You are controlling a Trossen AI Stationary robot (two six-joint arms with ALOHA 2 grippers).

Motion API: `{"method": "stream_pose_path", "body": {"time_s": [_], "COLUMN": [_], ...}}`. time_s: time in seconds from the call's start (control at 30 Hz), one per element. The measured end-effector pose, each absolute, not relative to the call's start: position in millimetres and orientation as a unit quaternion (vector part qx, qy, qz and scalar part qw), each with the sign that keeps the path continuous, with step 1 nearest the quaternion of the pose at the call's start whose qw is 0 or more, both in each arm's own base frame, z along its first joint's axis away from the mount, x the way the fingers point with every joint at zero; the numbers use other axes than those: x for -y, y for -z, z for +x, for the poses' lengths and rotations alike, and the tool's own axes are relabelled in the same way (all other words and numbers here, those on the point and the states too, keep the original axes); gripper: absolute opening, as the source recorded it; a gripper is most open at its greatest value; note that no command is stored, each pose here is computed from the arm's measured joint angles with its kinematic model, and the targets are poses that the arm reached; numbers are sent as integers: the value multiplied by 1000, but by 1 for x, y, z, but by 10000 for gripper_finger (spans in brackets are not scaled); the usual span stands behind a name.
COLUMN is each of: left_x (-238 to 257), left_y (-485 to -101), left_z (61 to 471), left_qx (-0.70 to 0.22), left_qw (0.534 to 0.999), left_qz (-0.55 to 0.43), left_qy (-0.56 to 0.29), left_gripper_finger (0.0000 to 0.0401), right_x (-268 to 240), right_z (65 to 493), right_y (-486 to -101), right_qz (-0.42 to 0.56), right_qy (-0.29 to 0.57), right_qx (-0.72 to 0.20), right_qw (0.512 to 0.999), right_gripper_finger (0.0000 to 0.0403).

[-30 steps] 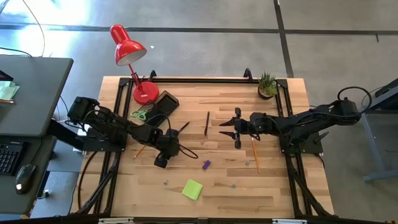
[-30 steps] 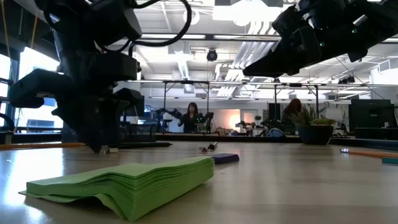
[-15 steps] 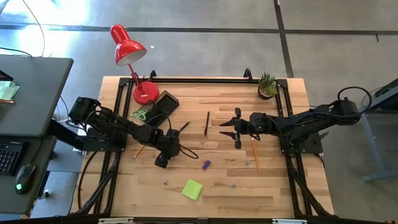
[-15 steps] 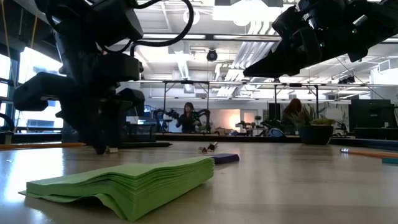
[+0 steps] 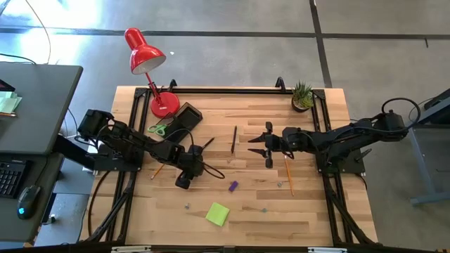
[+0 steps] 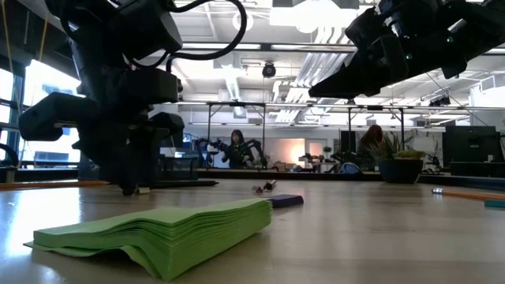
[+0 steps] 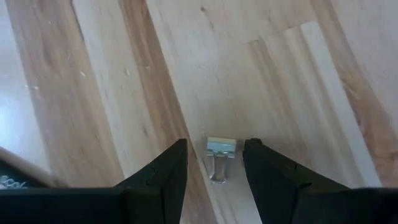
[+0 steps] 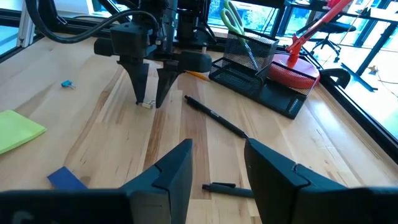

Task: Pick and place office supplies into organizer
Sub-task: Put the white binder clip into the desk organizer

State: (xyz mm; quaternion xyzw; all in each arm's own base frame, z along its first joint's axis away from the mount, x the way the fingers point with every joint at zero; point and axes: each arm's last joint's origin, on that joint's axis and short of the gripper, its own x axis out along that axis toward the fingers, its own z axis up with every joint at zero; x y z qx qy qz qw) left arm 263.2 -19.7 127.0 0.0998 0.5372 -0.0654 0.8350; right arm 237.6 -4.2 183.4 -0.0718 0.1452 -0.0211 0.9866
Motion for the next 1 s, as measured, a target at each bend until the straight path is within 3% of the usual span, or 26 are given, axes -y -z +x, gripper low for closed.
{"method": "stream_pose_path", "body": {"time_s": [0.17,0.6,1.0], "left_x": [21,21,21], "left_y": [-127,-128,-128], "left_z": [263,263,263], "left_qx": [-537,-535,-539], "left_qw": [835,837,835], "left_qz": [89,79,80], "left_qy": [82,81,81], "left_gripper_finger": [128,22,25], "right_x": [4,4,4], "right_z": [238,238,237], "right_y": [-183,-183,-182], "right_qz": [-72,-72,-72], "right_qy": [21,21,21], "right_qx": [-145,-145,-153], "right_qw": [987,987,985], "right_gripper_finger": [138,138,138]}}
